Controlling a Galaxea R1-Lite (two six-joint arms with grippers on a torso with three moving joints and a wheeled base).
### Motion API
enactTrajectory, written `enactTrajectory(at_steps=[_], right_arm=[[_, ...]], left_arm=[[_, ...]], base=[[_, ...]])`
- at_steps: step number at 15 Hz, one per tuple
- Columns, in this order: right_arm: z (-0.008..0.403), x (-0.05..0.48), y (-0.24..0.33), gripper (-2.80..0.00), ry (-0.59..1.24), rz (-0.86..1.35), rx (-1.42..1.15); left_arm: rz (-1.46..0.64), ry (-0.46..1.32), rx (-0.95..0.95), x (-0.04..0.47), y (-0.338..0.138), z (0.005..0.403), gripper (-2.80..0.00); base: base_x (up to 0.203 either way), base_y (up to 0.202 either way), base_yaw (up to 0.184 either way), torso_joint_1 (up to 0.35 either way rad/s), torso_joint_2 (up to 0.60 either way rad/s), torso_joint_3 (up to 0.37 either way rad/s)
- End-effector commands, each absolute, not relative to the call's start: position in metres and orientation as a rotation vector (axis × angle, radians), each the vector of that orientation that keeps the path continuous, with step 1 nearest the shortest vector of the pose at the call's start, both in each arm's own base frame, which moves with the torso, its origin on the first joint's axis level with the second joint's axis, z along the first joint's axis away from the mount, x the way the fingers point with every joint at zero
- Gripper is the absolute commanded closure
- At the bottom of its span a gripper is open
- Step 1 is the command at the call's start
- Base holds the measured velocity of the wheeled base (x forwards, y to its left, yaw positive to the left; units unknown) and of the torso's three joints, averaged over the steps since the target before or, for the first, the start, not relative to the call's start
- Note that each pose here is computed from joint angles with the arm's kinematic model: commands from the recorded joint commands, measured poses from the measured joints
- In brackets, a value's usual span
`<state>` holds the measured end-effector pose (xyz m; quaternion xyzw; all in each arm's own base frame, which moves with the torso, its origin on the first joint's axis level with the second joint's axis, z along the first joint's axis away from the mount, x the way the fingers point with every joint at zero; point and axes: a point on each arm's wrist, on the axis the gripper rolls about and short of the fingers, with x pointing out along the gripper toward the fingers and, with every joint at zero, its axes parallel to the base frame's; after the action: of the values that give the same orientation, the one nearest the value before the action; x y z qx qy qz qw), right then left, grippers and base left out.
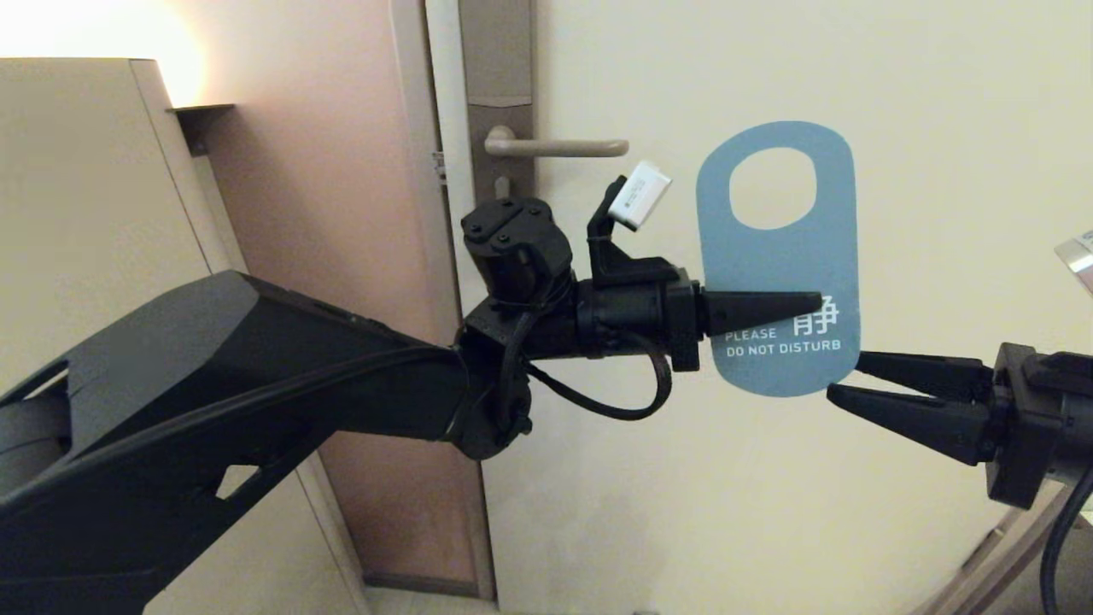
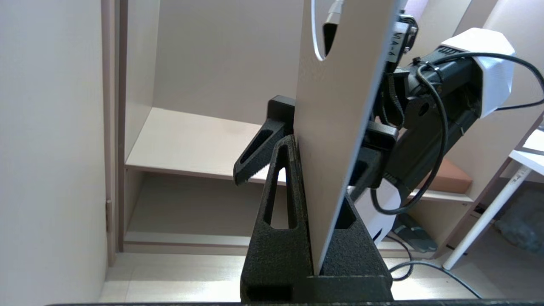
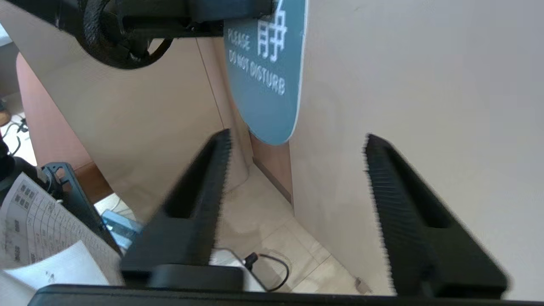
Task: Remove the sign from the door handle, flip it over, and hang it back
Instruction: Hand it to the other hand
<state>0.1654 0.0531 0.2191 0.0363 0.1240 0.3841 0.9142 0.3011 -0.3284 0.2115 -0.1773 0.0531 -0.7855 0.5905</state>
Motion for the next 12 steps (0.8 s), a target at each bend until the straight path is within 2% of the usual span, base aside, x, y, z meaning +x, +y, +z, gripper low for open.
enactTrajectory(at_steps=[1, 12], right_arm=[[0.2155, 0.1599, 0.0519, -2.8, 0.259, 0.794, 0.075], [0.2172, 0.1588, 0.0519, -2.8, 0.25, 0.799, 0.073]], left_arm=[[-1.825, 0.134, -0.414, 0.3032, -0.3258, 0.2078, 0.0], [-1.829, 0.144, -0.415, 0.3017, -0.3294, 0.2033, 0.0]], base=[[0.0, 0.0, 0.0, 0.0, 0.0, 0.0], [0.0, 0.0, 0.0, 0.0, 0.0, 0.0]])
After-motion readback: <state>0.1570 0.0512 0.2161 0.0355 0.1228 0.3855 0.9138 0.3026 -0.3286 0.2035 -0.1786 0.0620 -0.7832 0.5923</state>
